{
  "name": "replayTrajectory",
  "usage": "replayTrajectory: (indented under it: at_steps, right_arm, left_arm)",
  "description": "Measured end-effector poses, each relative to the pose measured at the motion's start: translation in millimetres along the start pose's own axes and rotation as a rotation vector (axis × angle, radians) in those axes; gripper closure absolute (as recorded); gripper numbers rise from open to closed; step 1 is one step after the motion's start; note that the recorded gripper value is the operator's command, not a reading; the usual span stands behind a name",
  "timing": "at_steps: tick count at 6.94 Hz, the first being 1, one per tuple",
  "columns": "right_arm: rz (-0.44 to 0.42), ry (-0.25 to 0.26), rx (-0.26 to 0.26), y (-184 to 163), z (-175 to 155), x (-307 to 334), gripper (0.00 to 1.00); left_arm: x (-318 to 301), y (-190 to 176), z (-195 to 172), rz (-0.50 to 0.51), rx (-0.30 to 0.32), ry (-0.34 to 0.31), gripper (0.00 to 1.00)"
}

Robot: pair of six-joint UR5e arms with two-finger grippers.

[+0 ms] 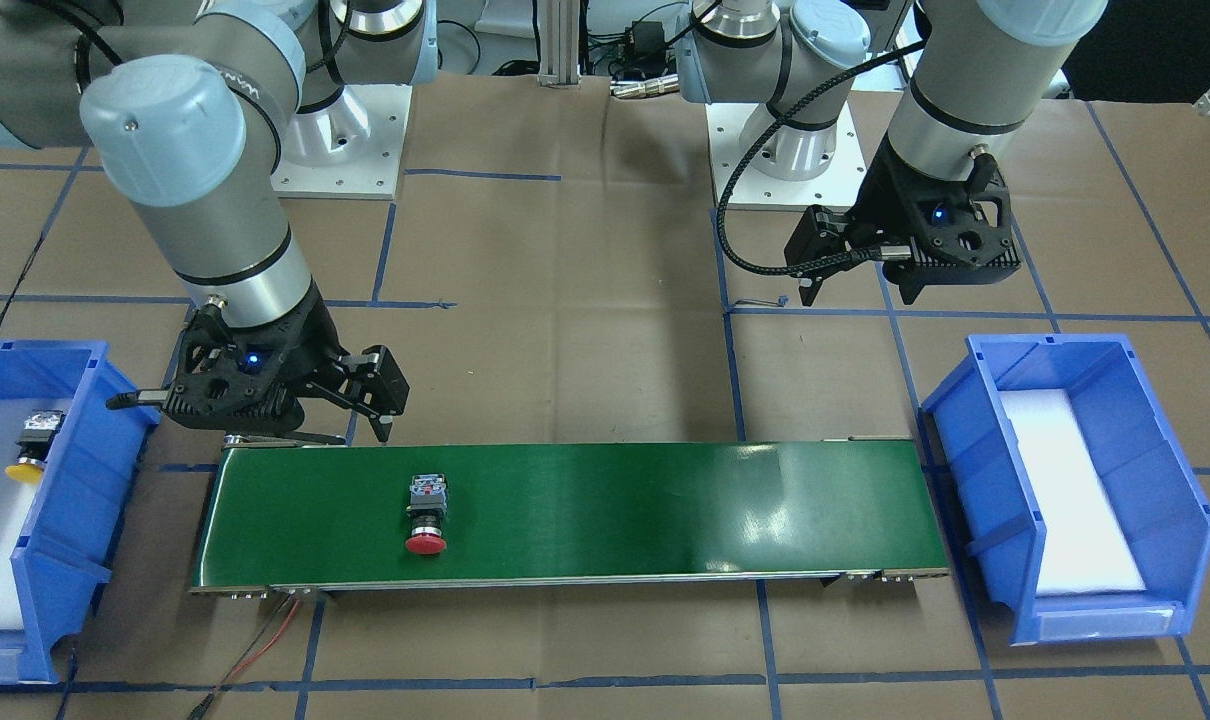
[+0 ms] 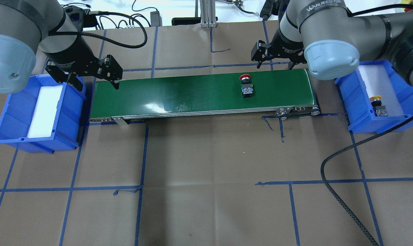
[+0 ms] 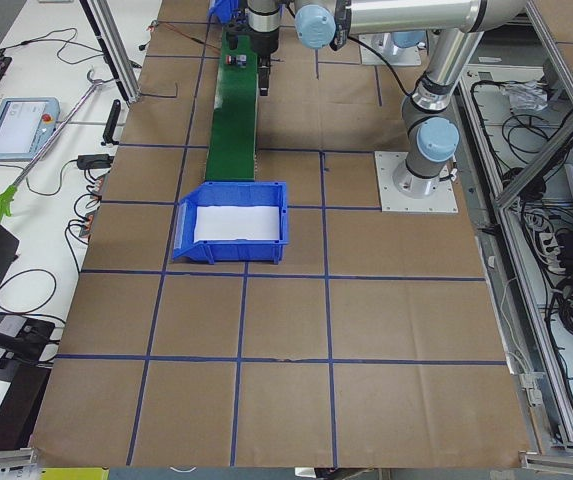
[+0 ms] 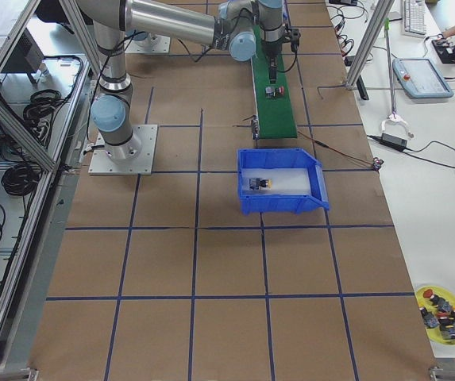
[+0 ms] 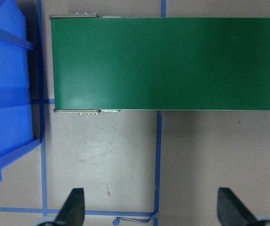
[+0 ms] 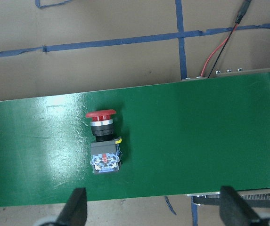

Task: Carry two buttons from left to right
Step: 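Move the right gripper back over the conveyor toward the red button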

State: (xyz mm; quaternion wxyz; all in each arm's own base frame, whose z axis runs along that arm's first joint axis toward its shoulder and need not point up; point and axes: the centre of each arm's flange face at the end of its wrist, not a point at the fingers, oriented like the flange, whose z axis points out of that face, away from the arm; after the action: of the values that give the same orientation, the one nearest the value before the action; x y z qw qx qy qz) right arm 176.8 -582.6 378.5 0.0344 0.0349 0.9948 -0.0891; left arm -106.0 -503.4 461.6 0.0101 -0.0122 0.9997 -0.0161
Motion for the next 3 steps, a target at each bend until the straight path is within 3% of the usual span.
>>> replayTrajectory:
  at_steps: [3]
  right_arm:
    - [-0.003,-0.001,0.008,-14.0,31.8,-1.2,0.01]
  left_arm:
    - [0.0,0.3,-0.6,0.001,0.001,0.0,0.0]
